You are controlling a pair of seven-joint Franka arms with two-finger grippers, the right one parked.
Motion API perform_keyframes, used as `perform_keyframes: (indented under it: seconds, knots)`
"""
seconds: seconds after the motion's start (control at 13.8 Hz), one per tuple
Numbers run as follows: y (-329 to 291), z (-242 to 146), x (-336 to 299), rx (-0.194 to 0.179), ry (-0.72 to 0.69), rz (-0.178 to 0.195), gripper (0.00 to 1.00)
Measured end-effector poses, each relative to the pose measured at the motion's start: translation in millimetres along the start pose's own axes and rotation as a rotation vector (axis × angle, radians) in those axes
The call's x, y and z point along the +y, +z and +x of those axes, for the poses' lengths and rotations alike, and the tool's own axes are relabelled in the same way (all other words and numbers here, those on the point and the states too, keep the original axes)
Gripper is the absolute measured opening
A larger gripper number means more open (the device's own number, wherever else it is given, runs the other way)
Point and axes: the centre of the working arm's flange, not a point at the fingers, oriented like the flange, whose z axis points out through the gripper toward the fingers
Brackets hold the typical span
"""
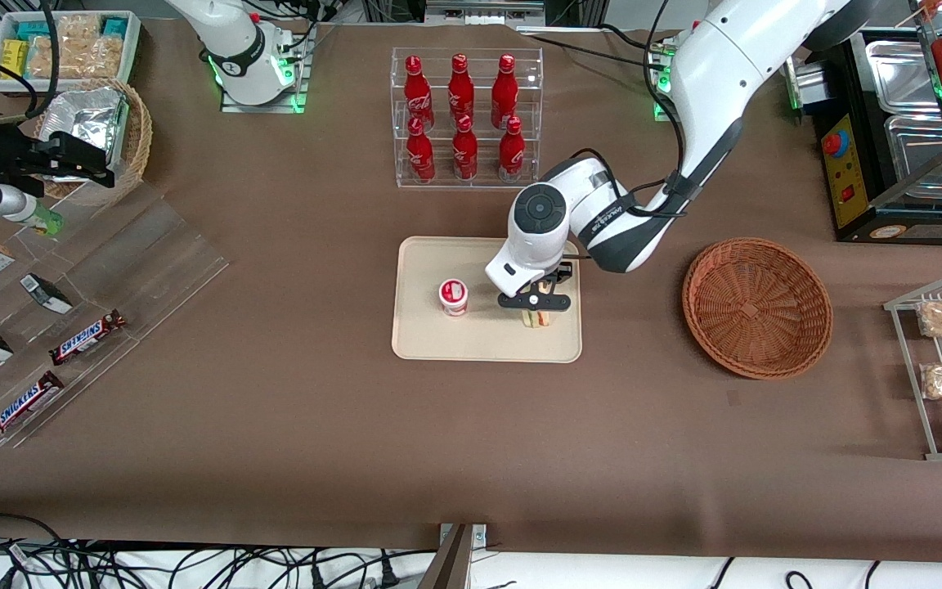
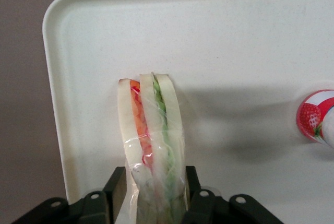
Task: Place sandwich from basket to tray
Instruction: 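Lower the sandwich onto the tray and open the left gripper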
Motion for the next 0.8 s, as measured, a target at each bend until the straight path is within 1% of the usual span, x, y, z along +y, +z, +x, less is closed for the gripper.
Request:
perform_keyframes:
  seconds: [0.07, 0.14, 0.22, 0.29, 0.43, 0.65, 0.72, 0.8]
  knots:
    - [-2.4, 1.5, 0.1, 0.004, -0.008, -0.003, 0.7]
    - [-6.3, 3.5, 0.0, 0.011, -0.03, -0.006, 0.79]
    - [-13.3, 6.4, -0.6, 0.023, -0.063, -0.011, 0.9]
    - [-26.4, 10.5, -2.3, 0.042, -0.105, -0.016, 0.99]
    - [-71.1, 19.5, -14.8, 0.095, -0.186, -0.009, 1.0]
    - [-153.0, 34.1, -62.6, 0.18, -0.293, 0.026, 1.0]
    - [-178.2, 37.5, -79.9, 0.205, -0.329, 0.032, 1.0]
    - [-201.3, 40.1, -96.2, 0.221, -0.366, 0.036, 1.0]
